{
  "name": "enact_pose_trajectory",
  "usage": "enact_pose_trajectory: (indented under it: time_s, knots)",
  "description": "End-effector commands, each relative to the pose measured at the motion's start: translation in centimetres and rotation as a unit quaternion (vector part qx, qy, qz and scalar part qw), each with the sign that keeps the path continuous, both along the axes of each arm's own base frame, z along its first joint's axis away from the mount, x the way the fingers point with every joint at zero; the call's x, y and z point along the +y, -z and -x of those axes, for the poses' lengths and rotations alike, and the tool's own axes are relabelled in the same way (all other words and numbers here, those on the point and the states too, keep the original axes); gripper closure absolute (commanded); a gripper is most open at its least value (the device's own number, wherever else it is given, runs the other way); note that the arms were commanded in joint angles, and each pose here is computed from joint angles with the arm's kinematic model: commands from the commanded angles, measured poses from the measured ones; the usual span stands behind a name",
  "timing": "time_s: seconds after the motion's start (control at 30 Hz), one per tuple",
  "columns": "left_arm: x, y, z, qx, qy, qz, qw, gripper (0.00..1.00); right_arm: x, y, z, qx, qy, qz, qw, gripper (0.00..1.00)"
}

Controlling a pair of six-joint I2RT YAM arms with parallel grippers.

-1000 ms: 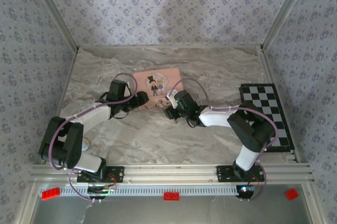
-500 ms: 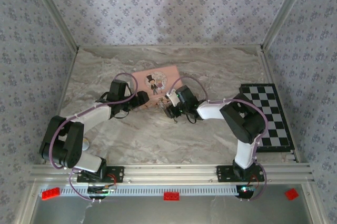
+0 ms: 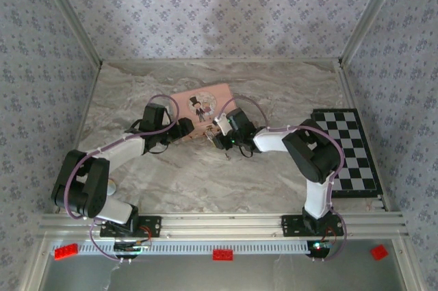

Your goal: Unlock a padlock with a key

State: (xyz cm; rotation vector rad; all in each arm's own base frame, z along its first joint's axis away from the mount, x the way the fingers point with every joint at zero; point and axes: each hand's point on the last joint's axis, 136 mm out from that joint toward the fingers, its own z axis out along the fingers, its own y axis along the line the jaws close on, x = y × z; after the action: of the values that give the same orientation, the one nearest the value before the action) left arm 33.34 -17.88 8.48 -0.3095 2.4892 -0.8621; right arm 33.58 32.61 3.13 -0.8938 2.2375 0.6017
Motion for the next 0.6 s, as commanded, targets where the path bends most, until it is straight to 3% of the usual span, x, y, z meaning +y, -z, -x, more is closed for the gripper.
enact_pose_trajectory:
  time_s: [0.0, 0.27, 0.57]
  knots:
    - [-0.9, -0.6, -0.2, -0.010, 0.008, 0.012, 1.000, 0.20, 2.0, -1.1, 1.5, 0.011, -0.016, -0.044, 0.999, 0.80]
    - [-1.4, -0.2, -0.2, -0.005, 0.008, 0.015, 1.000, 0.20, 2.3, -2.2, 1.0, 0.003, 0.059, -0.066, 0.996, 0.84]
    - [-2.1, -0.1, 0.1, -0.004, -0.002, 0.020, 1.000, 0.20, 2.2, -4.1, 0.2, 0.028, 0.188, -0.146, 0.971, 0.85]
